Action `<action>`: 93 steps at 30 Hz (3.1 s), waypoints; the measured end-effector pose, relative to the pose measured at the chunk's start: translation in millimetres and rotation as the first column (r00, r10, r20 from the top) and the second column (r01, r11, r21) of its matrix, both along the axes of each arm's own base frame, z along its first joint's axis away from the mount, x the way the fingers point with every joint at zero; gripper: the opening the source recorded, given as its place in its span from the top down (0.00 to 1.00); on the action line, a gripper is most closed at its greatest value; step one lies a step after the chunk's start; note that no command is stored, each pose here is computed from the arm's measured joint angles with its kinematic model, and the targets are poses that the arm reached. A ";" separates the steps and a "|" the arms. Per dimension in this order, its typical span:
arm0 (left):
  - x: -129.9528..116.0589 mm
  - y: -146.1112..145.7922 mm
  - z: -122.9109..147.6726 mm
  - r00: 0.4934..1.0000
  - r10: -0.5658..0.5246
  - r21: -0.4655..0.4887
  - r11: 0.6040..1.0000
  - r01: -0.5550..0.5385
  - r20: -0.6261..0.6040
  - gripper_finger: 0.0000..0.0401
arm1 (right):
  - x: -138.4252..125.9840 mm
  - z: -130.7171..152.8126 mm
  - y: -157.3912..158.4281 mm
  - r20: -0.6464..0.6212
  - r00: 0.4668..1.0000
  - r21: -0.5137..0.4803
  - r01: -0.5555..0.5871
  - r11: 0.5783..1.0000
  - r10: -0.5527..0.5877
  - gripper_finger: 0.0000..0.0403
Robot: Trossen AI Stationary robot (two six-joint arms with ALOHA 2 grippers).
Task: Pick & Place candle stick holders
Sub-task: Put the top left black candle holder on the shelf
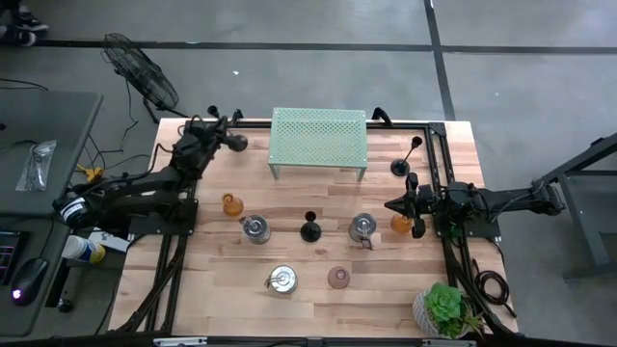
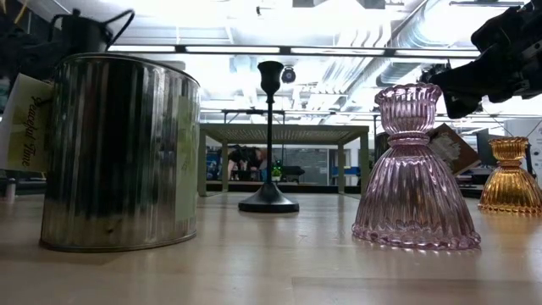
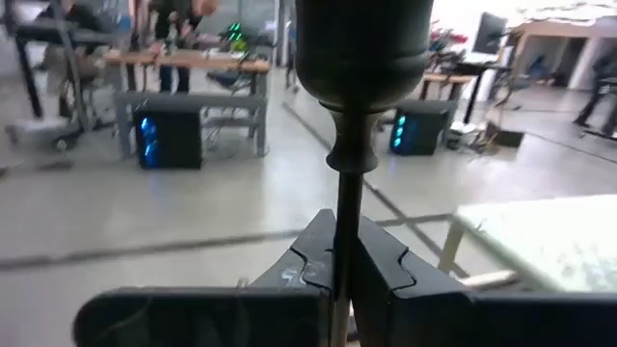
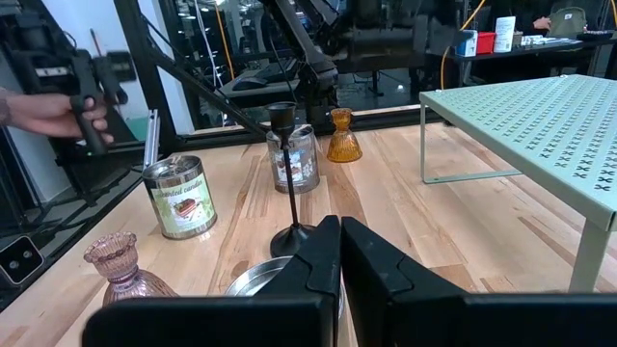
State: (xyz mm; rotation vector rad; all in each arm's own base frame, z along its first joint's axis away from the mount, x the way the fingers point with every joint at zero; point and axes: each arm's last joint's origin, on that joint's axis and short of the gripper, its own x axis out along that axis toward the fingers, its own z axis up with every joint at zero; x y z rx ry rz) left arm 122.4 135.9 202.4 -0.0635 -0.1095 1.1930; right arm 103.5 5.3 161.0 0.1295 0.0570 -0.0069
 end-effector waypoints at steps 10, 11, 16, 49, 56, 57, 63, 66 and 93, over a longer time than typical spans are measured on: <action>25.6 21.2 86.2 0.985 -0.096 0.003 0.995 0.097 -0.140 0.98 | 0.0 0.0 0.0 0.000 1.000 0.000 0.000 1.000 0.000 0.99; 27.1 22.7 95.2 0.985 -0.095 0.002 0.995 0.096 -0.142 0.98 | 0.0 0.0 0.0 0.000 1.000 0.000 0.000 1.000 0.000 0.99; 34.2 29.6 129.2 0.982 -0.097 -0.015 0.995 0.096 -0.160 0.98 | 0.0 0.0 0.0 0.000 1.000 0.000 0.000 1.000 0.000 0.99; 127.5 96.7 141.9 0.739 -0.635 -0.040 0.764 0.644 -0.225 0.99 | 0.0 0.0 0.0 0.000 1.000 0.000 0.000 1.000 0.000 0.99; 128.2 102.0 137.2 0.813 -0.545 -0.065 0.837 0.544 -0.206 0.99 | 0.0 0.0 0.0 0.000 1.000 0.000 0.000 1.000 0.000 0.99; 128.1 102.2 137.0 0.815 -0.542 -0.066 0.839 0.541 -0.206 0.99 | 0.0 0.0 0.0 0.000 1.000 0.000 0.000 1.000 0.000 0.99; 128.6 101.7 136.6 0.809 -0.562 -0.084 0.827 0.556 -0.171 0.99 | 0.0 0.0 0.0 0.000 1.000 0.000 0.000 1.000 0.000 0.99; 132.4 102.5 132.5 0.816 -0.552 -0.094 0.834 0.544 -0.170 0.99 | 0.0 0.0 0.0 0.000 1.000 0.000 0.000 1.000 0.000 0.99; 135.5 105.7 124.6 0.855 -0.494 -0.127 0.869 0.478 -0.156 0.99 | 0.0 0.0 0.0 0.000 1.000 0.000 0.000 1.000 0.000 0.99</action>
